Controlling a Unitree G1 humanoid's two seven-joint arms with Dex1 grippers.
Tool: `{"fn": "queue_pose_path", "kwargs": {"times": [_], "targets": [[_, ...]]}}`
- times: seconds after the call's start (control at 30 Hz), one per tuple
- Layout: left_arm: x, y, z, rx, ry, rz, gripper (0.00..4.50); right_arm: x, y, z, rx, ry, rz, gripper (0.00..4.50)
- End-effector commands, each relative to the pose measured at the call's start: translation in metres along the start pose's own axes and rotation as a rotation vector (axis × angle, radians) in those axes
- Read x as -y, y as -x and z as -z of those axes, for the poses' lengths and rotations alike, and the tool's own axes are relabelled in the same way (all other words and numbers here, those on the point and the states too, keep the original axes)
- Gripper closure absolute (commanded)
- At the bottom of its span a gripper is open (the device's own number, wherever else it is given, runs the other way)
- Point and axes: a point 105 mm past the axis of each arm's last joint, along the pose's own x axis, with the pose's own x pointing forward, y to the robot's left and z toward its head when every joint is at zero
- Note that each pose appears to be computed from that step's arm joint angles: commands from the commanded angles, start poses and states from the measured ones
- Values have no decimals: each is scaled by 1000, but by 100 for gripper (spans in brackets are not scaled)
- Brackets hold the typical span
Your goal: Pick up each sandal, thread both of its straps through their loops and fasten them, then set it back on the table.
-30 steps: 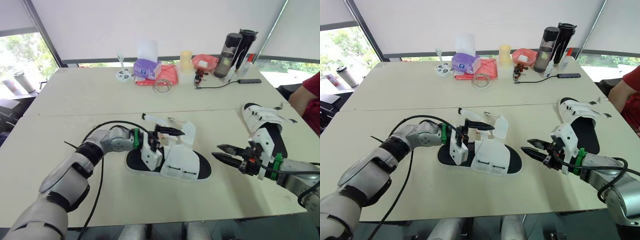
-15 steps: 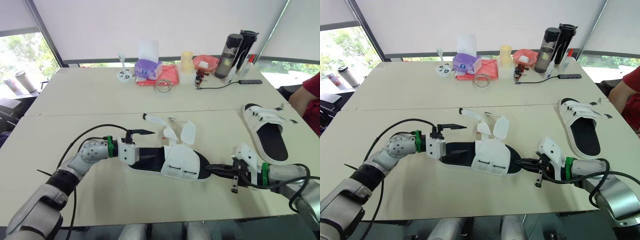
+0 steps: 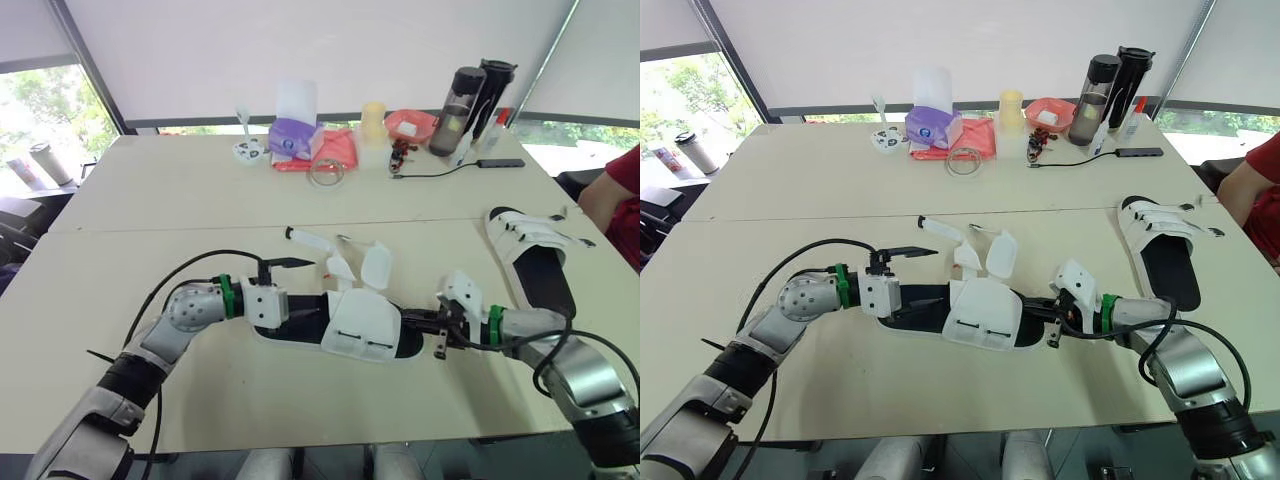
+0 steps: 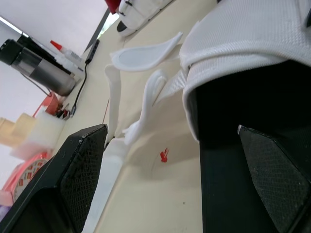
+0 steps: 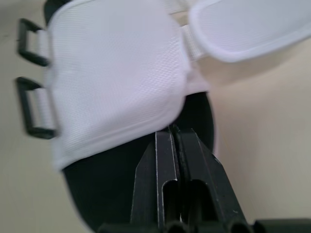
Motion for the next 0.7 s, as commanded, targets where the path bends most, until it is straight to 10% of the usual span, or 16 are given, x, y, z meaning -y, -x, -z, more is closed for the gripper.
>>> {"fn": "queue_pose_path", "kwargs": {"times": [0.03,0.7], "targets": [[-8,0,-5,9,-27,-33,0,8,-5,-10,43,57,23,446],[-6,4,4,-42,-16,-61,0,-26,30,-21,64,-31,-40,446]]}}
